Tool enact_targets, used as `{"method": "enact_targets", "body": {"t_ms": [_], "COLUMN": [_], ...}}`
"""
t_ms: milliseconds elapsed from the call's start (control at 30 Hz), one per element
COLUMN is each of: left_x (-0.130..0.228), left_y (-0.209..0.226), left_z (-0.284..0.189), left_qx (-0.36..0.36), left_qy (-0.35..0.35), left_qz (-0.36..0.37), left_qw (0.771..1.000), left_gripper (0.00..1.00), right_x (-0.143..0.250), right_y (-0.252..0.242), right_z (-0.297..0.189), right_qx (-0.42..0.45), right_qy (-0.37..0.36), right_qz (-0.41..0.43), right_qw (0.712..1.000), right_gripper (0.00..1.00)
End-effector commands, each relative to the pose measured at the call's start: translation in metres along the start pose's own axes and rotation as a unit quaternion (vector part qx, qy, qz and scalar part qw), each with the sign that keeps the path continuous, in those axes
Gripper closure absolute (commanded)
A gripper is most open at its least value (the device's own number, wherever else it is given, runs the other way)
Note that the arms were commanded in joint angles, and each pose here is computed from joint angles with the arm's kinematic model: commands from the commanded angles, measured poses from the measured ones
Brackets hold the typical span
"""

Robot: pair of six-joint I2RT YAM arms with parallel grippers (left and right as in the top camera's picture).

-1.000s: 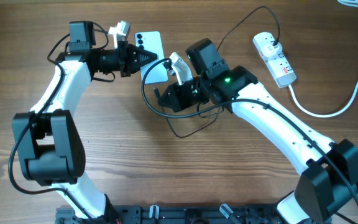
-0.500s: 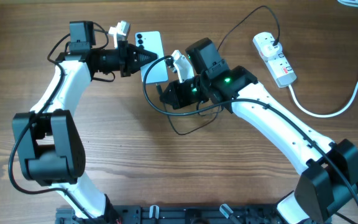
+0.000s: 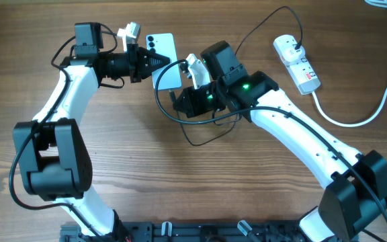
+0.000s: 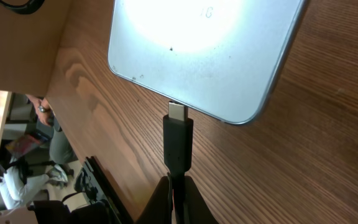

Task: Plug charger to phone and switch on socket
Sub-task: 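Carry the cable end with the right gripper toward the phone's bottom edge, then align the USB-C plug with the phone's port, holding phone with left gripper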

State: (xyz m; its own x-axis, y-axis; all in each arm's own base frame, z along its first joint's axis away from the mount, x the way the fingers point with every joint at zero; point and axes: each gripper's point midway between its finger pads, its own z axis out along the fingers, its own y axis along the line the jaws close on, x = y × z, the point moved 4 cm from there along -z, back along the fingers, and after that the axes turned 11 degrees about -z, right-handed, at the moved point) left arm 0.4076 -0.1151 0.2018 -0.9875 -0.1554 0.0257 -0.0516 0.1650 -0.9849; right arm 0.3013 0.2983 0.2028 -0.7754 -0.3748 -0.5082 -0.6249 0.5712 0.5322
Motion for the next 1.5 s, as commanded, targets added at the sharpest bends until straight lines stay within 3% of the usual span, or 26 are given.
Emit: {"method": "enact_targets", "body": {"t_ms": [0,1467], "left_x": [0.002,0.0008], "left_y": [-0.0064,-0.0093], "left_z": [-0.0004,-0.0004], "left_qx": [0.016,0.023], "left_qy": [0.01,0.012], "left_qz": [0.015,0.033], "left_qw": [1.0,0.999], "left_gripper": [0.96,0.96], "right_x": [-0.0068,-0.0113], "right_y": [0.0037,0.0058], "right_z": [-0.0037,0.0008], "right_qx": [-0.001,0.019], "right_qy": [-0.012,-0.025], "right_qz": [-0.002,0.008], "right_qw": [1.0,0.999], "right_gripper": [0.96,0.95]}}
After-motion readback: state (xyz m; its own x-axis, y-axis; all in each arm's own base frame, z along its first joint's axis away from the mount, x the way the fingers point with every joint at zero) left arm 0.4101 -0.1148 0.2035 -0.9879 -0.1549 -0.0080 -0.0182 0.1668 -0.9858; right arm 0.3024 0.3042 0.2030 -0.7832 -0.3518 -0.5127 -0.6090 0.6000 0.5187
